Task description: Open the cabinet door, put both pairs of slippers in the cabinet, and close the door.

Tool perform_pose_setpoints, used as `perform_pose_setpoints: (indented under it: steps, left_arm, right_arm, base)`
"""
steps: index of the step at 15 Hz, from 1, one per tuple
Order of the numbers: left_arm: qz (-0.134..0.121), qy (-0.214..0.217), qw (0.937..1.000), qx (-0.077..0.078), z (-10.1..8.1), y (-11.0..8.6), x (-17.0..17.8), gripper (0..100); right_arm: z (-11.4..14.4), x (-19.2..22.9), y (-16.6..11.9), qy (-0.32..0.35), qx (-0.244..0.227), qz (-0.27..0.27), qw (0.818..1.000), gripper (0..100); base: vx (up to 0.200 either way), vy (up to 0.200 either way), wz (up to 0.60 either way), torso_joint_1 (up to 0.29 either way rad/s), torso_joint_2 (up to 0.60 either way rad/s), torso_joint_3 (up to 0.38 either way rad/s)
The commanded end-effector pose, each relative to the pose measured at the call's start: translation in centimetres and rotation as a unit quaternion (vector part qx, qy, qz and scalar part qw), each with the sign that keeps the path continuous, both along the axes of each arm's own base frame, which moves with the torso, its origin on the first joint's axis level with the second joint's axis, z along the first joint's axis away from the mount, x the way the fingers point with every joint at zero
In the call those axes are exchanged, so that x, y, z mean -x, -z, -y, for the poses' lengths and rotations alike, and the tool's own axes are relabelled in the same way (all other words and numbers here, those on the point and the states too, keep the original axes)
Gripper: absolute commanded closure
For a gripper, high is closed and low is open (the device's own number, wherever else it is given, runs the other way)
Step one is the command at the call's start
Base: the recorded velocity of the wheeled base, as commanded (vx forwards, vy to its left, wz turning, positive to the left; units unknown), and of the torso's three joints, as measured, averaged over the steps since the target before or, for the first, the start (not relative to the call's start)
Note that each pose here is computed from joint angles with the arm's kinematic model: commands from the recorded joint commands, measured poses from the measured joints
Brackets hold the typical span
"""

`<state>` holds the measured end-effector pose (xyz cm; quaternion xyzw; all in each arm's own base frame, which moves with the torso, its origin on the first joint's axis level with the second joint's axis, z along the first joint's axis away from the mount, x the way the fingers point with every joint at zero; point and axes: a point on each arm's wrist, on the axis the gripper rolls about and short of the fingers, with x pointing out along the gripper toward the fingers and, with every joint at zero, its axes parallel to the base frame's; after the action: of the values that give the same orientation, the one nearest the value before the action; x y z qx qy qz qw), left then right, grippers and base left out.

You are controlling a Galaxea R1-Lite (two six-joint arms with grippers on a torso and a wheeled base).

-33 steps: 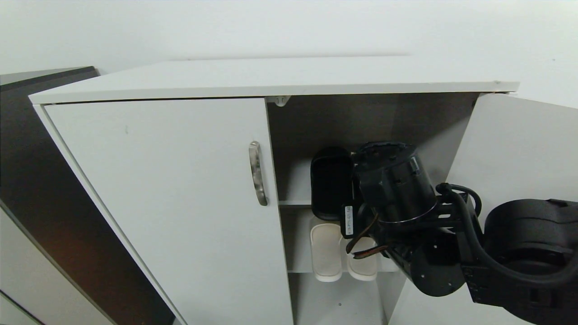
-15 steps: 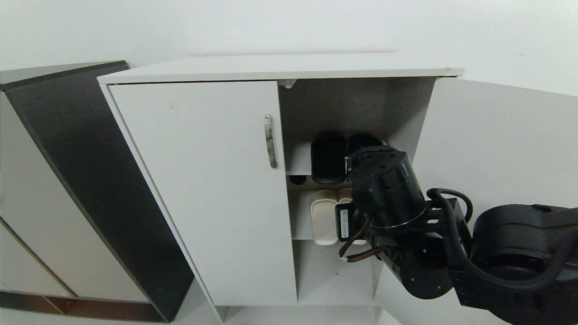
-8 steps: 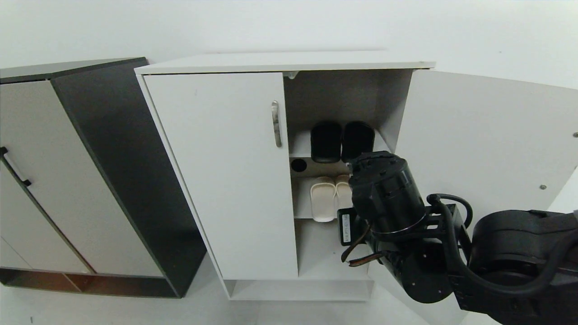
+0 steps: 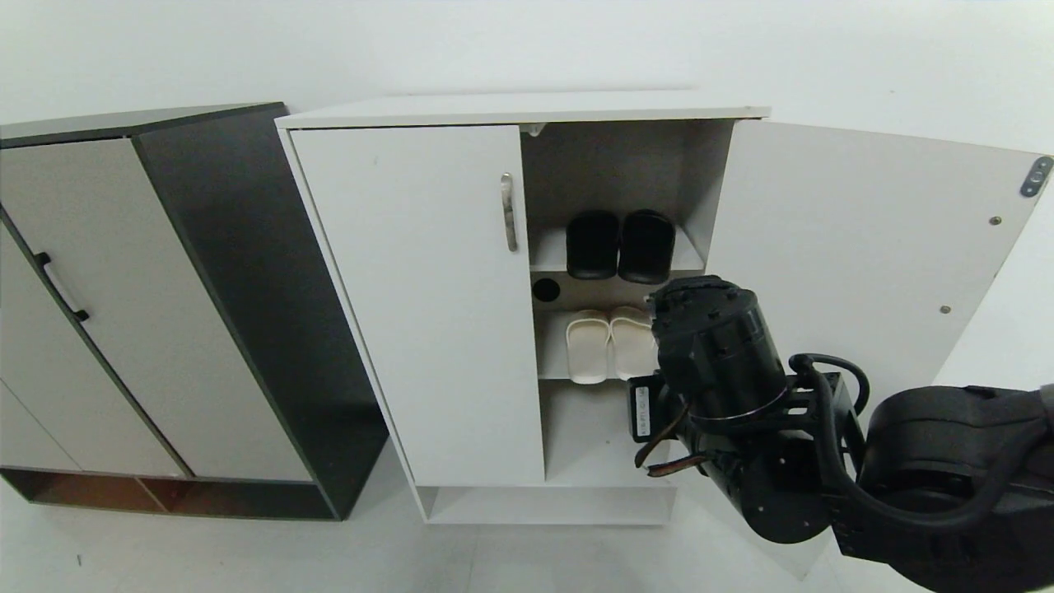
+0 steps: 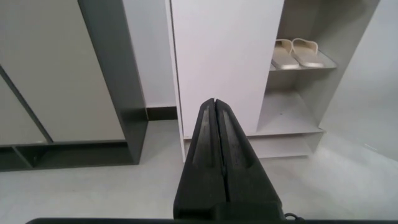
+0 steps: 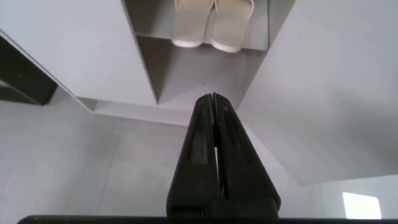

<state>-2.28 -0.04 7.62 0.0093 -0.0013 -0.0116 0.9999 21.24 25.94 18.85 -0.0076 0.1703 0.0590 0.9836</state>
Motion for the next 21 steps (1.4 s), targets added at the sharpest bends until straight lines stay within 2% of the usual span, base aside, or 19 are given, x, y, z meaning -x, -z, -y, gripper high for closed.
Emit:
perform_pose_setpoints:
  steps: [1,8,11,15,18,21]
  left_arm:
    - [0.0,0.0,1.0,0.0,0.0,0.0,0.0,100]
    - [0.0,0.0,1.0,0.0,0.0,0.0,0.0,100]
    - [0.0,0.0,1.0,0.0,0.0,0.0,0.0,100]
    - [0.0,0.0,1.0,0.0,0.0,0.0,0.0,100]
    - [0.0,0.0,1.0,0.0,0.0,0.0,0.0,100]
    - [0.0,0.0,1.0,0.0,0.0,0.0,0.0,100]
  right_arm:
    - [0.3,0.0,0.0,0.002,0.0,0.002,1.0,100]
    - [1.6,0.8,-0.1,-0.018,-0.008,0.033,0.999,100]
    - [1.7,0.9,0.9,-0.04,-0.004,0.031,0.999,100]
    - [1.4,-0.2,2.3,-0.03,0.009,0.019,0.999,100]
    - [1.4,-0.5,2.4,-0.027,0.01,0.018,0.999,100]
    - [1.5,-0.4,2.2,-0.027,0.008,0.021,0.999,100]
  base:
    - [0.0,0.0,0.0,0.0,0.0,0.0]
    - [0.0,0.0,0.0,0.0,0.0,0.0]
    - [0.0,0.0,0.0,0.0,0.0,0.0]
    - [0.0,0.0,0.0,0.0,0.0,0.0]
    - [0.0,0.0,0.0,0.0,0.0,0.0]
    - [0.0,0.0,0.0,0.004,-0.18,-0.25]
